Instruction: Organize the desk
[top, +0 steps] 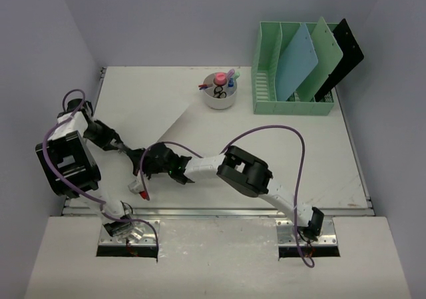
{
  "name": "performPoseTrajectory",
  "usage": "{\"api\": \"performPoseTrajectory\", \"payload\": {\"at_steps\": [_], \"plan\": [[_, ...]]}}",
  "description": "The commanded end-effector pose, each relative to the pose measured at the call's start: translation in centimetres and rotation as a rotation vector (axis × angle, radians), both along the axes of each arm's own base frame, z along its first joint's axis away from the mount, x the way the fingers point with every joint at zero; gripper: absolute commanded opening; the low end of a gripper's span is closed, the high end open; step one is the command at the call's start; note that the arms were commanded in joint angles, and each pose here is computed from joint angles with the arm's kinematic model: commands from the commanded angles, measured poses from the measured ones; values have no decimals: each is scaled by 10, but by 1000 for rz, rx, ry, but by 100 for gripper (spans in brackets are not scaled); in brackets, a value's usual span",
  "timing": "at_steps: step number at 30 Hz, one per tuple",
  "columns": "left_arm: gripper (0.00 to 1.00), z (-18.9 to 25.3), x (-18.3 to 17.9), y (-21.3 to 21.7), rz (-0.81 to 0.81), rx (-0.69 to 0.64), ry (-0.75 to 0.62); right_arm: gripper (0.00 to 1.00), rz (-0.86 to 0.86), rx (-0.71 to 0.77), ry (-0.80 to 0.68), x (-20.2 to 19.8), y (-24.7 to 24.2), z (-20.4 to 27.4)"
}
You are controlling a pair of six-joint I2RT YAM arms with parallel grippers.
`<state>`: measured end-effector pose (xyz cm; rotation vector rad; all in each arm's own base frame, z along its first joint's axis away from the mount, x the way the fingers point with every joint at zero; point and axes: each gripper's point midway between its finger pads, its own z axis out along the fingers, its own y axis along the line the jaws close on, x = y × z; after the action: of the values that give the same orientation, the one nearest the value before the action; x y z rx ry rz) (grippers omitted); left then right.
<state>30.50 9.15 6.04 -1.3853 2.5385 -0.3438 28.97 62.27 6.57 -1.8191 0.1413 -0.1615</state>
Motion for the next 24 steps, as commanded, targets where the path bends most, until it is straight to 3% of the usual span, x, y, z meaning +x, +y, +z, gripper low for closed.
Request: {"api": "performPoseTrajectory", "payload": {"at_steps": [1,2,3,4,5,7,9,14,19,24], "plan": [[21,30,5,-13,-18,-41,-98,1,-17,29,8,-4,-6,18],[36,32,5,-13,-21,-39,-106,1,-18,63,5,-5,-8,38],[56,36,7,-14,-25,-38,-126,1,-15,53,32,-11,-14,33],[65,38,7,-15,-27,-37,-134,1,-15,70,42,-13,-15,41],[82,41,8,-15,-26,-33,-146,1,-21,106,46,-14,-18,63],[100,52,12,-11,-23,-13,-191,1,-32,147,103,-21,-29,82],[100,61,18,-8,-25,-4,-233,1,-37,156,140,-27,-41,84],[100,94,36,15,-48,53,-373,1,-60,278,271,-39,-71,143],[100,135,58,16,-253,119,-572,1,-80,338,427,-55,-100,165],[100,190,65,13,-489,350,-834,1,-129,427,532,-57,-127,195]]}}
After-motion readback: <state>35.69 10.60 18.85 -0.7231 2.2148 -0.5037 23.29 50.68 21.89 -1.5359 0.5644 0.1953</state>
